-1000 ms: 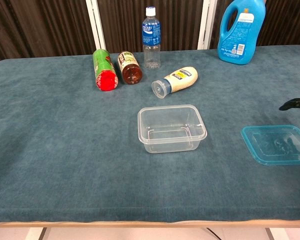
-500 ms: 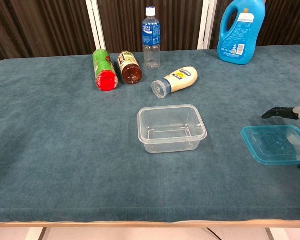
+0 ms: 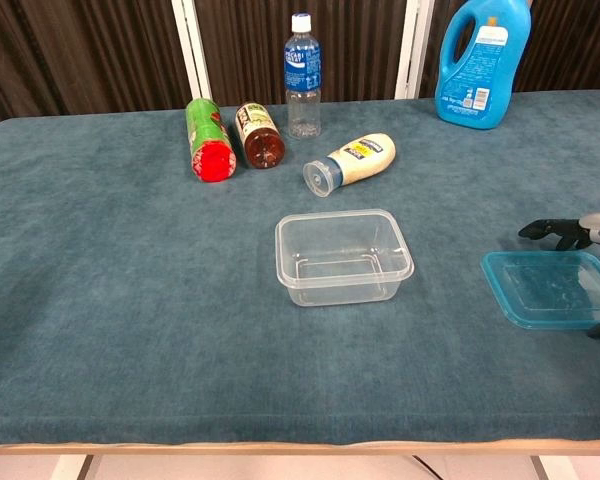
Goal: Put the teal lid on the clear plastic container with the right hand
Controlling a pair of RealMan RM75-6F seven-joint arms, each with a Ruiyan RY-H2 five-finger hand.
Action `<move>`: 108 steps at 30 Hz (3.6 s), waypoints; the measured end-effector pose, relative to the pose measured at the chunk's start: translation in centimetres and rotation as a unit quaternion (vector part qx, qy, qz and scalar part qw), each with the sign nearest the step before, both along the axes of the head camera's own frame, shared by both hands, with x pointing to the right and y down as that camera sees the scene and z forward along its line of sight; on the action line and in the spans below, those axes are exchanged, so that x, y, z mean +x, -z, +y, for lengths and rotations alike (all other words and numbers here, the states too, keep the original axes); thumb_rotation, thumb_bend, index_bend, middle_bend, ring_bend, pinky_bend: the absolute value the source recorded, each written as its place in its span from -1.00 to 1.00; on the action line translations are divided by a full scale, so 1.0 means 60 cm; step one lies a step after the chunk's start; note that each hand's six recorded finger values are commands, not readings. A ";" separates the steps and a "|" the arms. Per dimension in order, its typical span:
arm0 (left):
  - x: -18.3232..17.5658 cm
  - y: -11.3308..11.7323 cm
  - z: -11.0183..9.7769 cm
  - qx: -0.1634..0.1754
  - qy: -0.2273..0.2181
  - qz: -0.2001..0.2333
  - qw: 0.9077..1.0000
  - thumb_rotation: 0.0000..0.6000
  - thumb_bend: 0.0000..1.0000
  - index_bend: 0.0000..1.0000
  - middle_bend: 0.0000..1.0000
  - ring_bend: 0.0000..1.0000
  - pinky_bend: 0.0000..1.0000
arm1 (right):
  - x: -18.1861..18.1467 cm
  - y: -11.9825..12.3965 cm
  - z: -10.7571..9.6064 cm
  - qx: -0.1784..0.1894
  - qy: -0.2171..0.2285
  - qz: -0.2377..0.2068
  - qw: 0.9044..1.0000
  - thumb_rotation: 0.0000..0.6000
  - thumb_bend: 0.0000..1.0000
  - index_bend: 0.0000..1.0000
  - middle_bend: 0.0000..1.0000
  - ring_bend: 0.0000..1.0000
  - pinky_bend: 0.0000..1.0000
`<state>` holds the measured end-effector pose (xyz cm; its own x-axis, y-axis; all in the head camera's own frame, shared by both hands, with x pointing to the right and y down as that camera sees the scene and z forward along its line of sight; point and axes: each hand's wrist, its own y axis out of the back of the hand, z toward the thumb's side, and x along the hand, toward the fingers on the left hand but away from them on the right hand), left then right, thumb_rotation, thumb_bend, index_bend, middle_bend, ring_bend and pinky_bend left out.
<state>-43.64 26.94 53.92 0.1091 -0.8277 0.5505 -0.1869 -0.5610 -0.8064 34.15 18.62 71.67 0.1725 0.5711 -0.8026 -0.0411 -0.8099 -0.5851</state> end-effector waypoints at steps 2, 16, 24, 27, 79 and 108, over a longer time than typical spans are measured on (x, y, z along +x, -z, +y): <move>0.001 0.000 0.000 0.000 -0.001 0.000 1.000 1.00 -0.27 -0.61 -0.74 -0.75 -0.42 | -0.001 0.001 -0.002 0.005 -0.003 -0.005 1.000 1.00 -0.49 -0.50 -0.37 -0.08 -0.18; 0.006 0.000 0.001 -0.002 -0.007 0.004 1.000 1.00 -0.27 -0.61 -0.75 -0.75 -0.42 | -0.024 0.072 -0.029 0.100 -0.013 -0.084 0.991 1.00 -0.46 -0.22 -0.21 0.06 0.02; 0.007 0.000 0.002 -0.002 -0.008 0.004 1.000 1.00 -0.27 -0.61 -0.75 -0.75 -0.42 | -0.090 0.114 -0.049 0.129 0.008 -0.141 0.982 1.00 -0.47 -0.20 -0.21 0.06 0.02; 0.007 0.001 0.002 -0.001 -0.007 0.005 1.000 1.00 -0.27 -0.61 -0.74 -0.75 -0.42 | -0.125 0.114 -0.058 0.132 0.023 -0.153 0.979 1.00 -0.46 -0.19 -0.21 0.06 0.02; -0.004 0.005 0.002 -0.009 0.004 0.021 1.000 1.00 -0.27 -0.61 -0.74 -0.74 -0.41 | -0.334 0.025 -0.053 0.073 0.043 -0.194 0.977 1.00 -0.47 -0.49 -0.46 -0.44 -0.25; -0.002 0.006 0.003 -0.010 0.000 0.026 1.000 1.00 -0.27 -0.61 -0.74 -0.73 -0.41 | -0.297 0.045 -0.038 0.059 0.092 -0.169 0.979 1.00 -0.47 -0.81 -0.84 -0.99 -0.85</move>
